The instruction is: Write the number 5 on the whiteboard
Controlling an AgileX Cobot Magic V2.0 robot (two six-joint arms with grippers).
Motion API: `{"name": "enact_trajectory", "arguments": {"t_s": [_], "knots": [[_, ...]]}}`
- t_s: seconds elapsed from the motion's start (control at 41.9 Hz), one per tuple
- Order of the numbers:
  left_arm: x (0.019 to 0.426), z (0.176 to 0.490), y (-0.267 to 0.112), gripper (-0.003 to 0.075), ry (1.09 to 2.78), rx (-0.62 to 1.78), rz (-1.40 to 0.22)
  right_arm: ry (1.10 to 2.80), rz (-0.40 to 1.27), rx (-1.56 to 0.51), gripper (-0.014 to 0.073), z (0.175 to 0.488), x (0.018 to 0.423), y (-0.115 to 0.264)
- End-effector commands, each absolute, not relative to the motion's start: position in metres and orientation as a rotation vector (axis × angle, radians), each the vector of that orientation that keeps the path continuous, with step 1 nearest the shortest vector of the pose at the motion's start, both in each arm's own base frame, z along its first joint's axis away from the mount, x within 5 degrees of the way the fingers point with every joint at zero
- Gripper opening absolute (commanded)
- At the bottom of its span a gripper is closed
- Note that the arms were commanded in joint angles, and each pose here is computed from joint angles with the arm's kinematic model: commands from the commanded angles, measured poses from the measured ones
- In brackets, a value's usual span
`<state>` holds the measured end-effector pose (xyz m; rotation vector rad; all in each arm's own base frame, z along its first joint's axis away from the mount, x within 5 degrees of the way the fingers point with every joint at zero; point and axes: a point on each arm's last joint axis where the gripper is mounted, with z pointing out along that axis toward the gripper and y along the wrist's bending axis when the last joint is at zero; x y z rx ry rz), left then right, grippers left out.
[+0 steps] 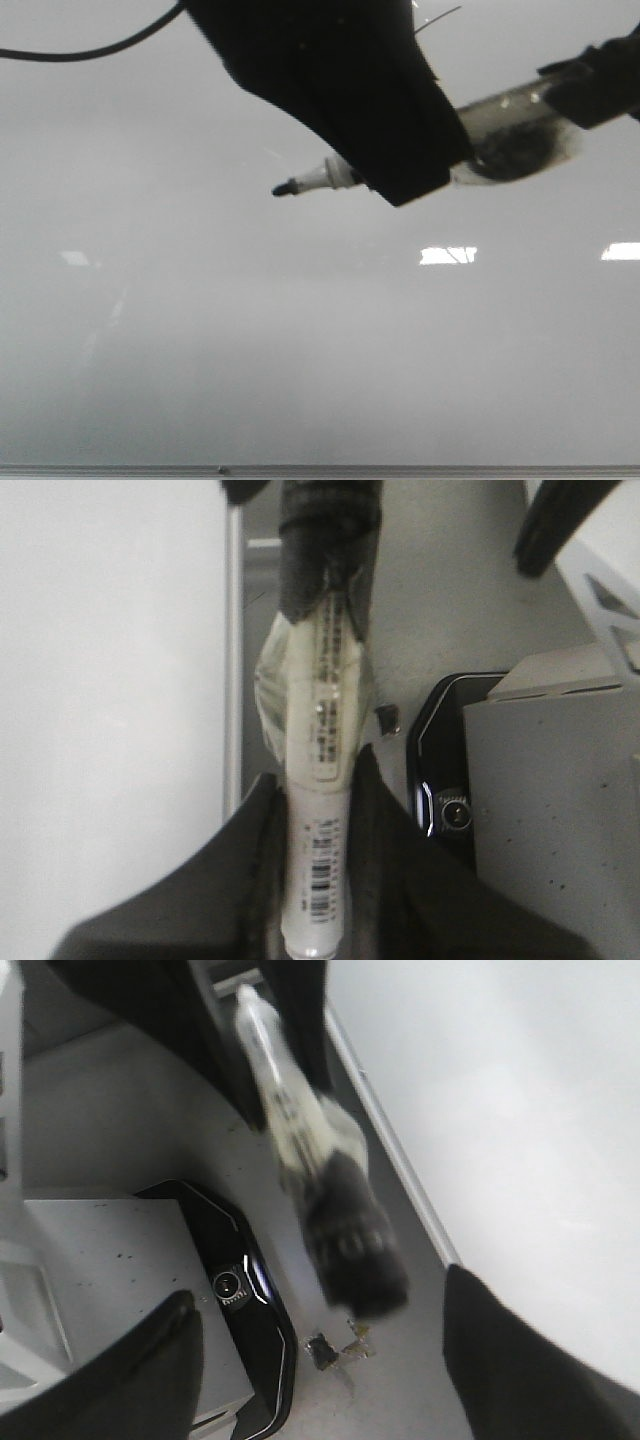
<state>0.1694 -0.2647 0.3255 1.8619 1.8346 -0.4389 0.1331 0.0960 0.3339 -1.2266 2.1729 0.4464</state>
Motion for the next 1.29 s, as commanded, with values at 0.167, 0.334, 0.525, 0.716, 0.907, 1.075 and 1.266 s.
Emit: {"name": "enact_trajectory", "arguments": {"t_s": [0.167, 0.334, 0.525, 0.716, 0.907, 1.075, 1.266], "knots": [[0.187, 0.380, -0.229, 0.0018, 1.970, 1.502, -0.022, 2.185, 0.295, -0.775, 0.0540, 0.362, 0.130, 0.062], [0.196, 0.403, -0.190, 0.0018, 2.098, 1.099, 0.170, 2.189, 0.266, -0.659, 0.0540, 0.366, 0.128, 0.051], [0.198, 0.423, -0.134, 0.0018, 2.158, 0.822, 0.203, 2.198, 0.257, -0.457, 0.0537, 0.369, 0.134, 0.040], [0.191, 0.423, -0.080, 0.0018, 2.173, 0.522, 0.172, 2.183, 0.242, -0.426, 0.0537, 0.370, 0.136, 0.037], [0.189, 0.390, -0.044, 0.0018, 2.120, 0.280, 0.118, 2.179, 0.241, -0.424, 0.0537, 0.370, 0.136, 0.037], [0.205, 0.359, -0.027, 0.0018, 2.033, 0.096, 0.055, 2.169, 0.239, -0.420, 0.0537, 0.371, 0.137, 0.037], [0.226, 0.335, -0.017, 0.0018, 1.896, 0.061, -0.005, 2.164, 0.238, -0.418, 0.0537, 0.371, 0.137, 0.037]]}}
